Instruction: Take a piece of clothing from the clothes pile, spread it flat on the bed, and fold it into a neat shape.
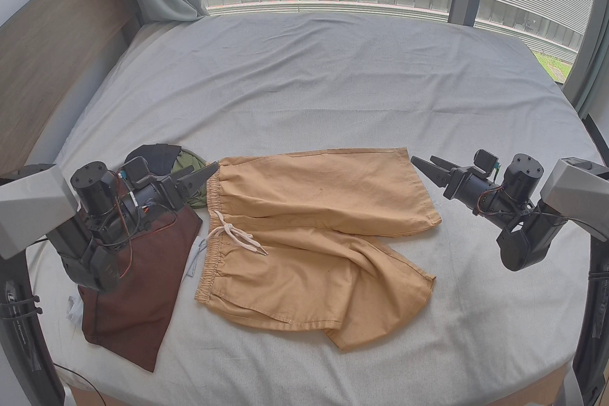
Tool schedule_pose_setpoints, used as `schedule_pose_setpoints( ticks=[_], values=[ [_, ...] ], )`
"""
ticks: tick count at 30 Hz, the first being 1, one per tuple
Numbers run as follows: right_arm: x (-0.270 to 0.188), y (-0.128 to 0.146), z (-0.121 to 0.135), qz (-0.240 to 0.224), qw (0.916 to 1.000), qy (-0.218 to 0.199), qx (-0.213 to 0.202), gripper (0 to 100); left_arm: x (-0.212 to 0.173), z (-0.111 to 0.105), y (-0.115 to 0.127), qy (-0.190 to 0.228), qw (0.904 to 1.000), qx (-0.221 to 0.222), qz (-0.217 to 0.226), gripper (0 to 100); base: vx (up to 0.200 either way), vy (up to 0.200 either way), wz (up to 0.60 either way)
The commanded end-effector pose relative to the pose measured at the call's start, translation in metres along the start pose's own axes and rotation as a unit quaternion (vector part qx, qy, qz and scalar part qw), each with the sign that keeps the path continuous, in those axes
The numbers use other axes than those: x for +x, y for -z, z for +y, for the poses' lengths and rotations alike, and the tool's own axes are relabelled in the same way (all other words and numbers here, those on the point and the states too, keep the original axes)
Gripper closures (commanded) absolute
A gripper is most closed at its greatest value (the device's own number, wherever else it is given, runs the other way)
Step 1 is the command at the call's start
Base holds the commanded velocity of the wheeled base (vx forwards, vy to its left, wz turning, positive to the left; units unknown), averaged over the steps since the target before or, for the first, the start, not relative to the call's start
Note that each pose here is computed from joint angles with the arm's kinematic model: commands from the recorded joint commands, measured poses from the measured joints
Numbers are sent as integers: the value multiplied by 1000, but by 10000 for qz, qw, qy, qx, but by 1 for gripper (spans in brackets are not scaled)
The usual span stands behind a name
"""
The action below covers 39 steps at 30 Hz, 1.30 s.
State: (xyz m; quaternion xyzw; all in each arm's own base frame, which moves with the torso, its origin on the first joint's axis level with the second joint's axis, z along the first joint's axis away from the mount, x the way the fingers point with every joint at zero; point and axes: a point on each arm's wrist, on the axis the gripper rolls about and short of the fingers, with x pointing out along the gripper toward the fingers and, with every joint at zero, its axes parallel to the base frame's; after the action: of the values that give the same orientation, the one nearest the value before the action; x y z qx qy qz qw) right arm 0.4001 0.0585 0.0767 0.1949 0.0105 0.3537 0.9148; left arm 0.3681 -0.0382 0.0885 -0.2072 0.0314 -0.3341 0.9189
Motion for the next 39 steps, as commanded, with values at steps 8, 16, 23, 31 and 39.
schedule_pose_setpoints(
  ticks=[8, 16, 23, 31, 39],
  values=[
    [-26, -28, 57, -5, 9996, -271, -68, 0, -47, -37, -34, 432, 9989, 172, 34, 0, 0, 0, 0],
    [-42, -21, 64, 220, 9995, -206, 60, 0, -61, -46, -28, 634, 9974, 196, 293, 0, 0, 0, 0],
    [-51, -27, 77, 206, 9994, -263, -10, 0, -64, -46, -20, 761, 9950, 447, 458, 0, 0, 0, 0],
    [-56, -20, 82, 357, 9989, -276, 84, 0, -70, -49, -11, 794, 9916, 845, 580, 0, 0, 0, 0],
    [-56, -15, 90, 436, 9984, -367, 25, 0, -73, -52, -4, 937, 9858, 1205, 698, 0, 0, 0, 0]
  ],
)
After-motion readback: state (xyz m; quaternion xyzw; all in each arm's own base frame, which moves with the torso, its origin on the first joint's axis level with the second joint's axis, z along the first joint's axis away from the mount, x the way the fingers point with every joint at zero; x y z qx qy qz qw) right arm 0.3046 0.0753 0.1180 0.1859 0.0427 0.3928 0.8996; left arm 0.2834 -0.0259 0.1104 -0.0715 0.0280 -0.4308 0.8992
